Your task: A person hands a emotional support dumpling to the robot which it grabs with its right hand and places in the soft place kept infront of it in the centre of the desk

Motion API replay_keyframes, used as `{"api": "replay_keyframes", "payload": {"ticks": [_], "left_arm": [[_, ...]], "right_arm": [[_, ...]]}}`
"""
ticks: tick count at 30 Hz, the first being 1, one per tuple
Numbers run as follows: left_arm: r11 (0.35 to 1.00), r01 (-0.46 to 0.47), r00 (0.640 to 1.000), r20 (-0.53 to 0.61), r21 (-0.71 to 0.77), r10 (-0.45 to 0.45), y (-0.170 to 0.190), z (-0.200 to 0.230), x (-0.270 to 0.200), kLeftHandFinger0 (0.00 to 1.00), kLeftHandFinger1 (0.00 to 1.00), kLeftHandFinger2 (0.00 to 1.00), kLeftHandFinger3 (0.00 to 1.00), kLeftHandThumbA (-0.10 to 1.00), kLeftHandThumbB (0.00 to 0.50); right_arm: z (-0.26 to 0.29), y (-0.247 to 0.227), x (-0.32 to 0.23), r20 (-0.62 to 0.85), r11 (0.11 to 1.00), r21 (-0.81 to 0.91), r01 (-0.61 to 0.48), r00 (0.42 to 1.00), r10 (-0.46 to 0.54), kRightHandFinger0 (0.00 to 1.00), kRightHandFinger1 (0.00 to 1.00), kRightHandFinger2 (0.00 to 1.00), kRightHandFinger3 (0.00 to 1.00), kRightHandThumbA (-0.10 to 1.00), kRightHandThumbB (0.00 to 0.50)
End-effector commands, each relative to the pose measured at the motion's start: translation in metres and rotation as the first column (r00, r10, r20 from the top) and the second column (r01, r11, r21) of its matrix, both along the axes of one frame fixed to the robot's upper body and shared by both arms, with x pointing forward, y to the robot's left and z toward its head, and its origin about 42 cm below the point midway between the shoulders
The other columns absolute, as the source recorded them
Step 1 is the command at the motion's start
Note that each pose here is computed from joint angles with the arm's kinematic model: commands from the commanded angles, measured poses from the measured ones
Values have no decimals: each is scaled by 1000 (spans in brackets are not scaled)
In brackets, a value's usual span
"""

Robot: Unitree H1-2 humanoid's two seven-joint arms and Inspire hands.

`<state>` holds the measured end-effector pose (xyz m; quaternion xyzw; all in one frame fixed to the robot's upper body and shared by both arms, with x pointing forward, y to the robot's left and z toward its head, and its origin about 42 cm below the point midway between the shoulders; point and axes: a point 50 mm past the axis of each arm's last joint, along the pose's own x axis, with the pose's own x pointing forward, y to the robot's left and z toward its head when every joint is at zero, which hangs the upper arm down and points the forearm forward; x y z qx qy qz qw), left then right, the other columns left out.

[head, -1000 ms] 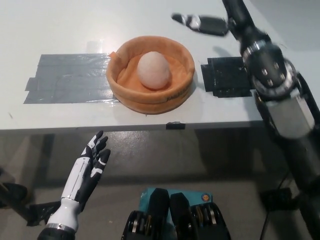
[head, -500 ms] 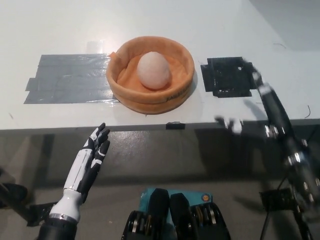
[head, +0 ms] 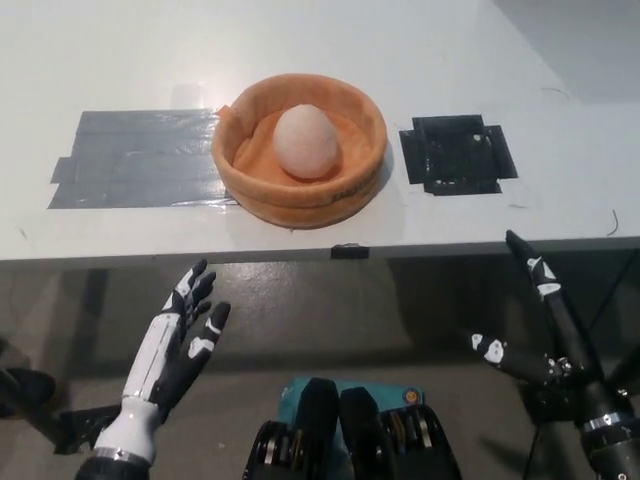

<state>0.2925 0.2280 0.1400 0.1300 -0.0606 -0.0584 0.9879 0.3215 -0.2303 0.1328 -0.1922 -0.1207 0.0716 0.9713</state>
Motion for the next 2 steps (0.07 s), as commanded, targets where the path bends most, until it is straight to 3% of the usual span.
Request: {"api": "replay_keyframes", "payload": {"ticks": [1,2], "left_arm": [[999,32,998,52,6,-33,-1,7,-8,1000,1000,1000,1000,776,5],[999,32,998,52,6,-33,-1,7,-8,1000,1000,1000,1000,776,5]], "right_arm": [[1,5,-10,52,1000,-20,-18,998,19,1000,1000,1000,1000,866,290],[1,5,-10,52,1000,-20,-18,998,19,1000,1000,1000,1000,866,290]]}}
